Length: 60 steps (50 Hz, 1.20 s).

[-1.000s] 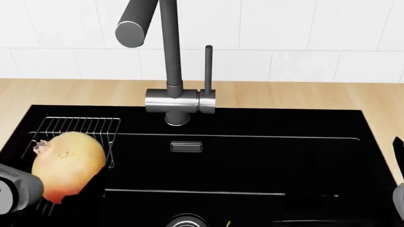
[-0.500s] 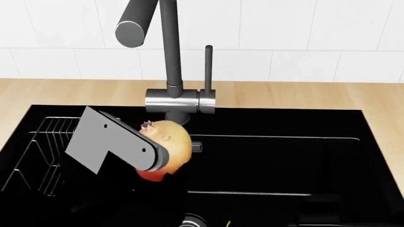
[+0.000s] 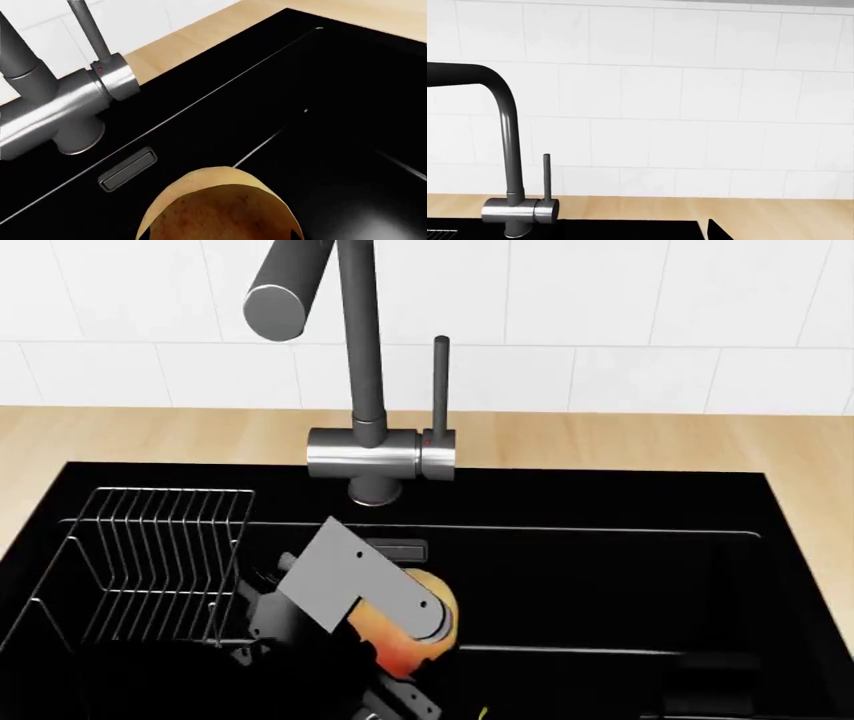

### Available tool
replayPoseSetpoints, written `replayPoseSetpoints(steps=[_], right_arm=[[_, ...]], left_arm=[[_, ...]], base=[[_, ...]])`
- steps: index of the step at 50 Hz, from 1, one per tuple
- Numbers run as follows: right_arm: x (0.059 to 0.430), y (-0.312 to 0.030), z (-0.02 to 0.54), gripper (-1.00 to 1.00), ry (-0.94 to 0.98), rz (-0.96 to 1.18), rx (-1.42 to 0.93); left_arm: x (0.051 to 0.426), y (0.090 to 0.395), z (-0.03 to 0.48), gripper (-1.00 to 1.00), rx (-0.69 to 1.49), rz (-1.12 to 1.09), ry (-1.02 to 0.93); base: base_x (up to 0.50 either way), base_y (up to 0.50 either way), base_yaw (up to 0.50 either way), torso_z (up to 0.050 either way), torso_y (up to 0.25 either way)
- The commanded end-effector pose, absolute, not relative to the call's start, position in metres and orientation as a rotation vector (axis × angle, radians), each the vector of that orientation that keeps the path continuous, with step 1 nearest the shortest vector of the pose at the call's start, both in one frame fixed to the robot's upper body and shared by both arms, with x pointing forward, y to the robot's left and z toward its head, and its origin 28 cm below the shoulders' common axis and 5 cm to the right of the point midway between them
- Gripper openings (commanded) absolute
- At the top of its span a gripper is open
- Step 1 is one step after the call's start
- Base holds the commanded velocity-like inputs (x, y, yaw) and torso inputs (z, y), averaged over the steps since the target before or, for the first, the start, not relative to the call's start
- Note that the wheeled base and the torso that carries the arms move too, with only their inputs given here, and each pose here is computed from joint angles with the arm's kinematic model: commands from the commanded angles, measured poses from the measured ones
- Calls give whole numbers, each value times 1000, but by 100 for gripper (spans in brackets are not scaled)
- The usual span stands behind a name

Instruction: There is a mixed pile of frozen fruits and vegetables on the counter. Locate all the frozen vegetables and place the items in a bowl on the counter. Take all the frozen fruits and defrost them in a running sink.

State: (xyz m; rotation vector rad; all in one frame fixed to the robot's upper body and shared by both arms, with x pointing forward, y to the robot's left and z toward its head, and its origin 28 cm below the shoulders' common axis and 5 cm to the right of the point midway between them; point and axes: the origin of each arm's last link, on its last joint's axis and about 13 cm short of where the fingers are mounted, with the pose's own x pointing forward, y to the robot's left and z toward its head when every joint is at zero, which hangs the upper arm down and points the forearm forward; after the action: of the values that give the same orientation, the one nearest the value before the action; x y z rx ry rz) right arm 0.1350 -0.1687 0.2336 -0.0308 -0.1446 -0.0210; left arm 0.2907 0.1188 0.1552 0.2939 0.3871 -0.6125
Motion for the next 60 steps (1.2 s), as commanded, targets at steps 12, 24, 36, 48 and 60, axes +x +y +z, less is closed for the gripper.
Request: replayPoseSetpoints(steps=[12,24,36,48,60], right_arm=[[135,-172,235,100,-179,-26,-18],[135,-171,234,100,-172,-23,-19],[141,-170,231,100,-165,-14,-9],[144,-168,228,100,-156,10,7],[143,-164,227,100,-151,38,-15]], left_arm=[[292,116,116,-100,268,-612,475],[296,118,118,-100,274,-604,472],[295,123,145,100,256,-587,394],[275,139,191,100,176,-529,237],[238,175,206,100,127,-424,111]], base=[[0,0,0,0,1],[0,0,0,0,1],[0,0,0,0,0],[0,0,0,0,0],[0,0,0,0,0]])
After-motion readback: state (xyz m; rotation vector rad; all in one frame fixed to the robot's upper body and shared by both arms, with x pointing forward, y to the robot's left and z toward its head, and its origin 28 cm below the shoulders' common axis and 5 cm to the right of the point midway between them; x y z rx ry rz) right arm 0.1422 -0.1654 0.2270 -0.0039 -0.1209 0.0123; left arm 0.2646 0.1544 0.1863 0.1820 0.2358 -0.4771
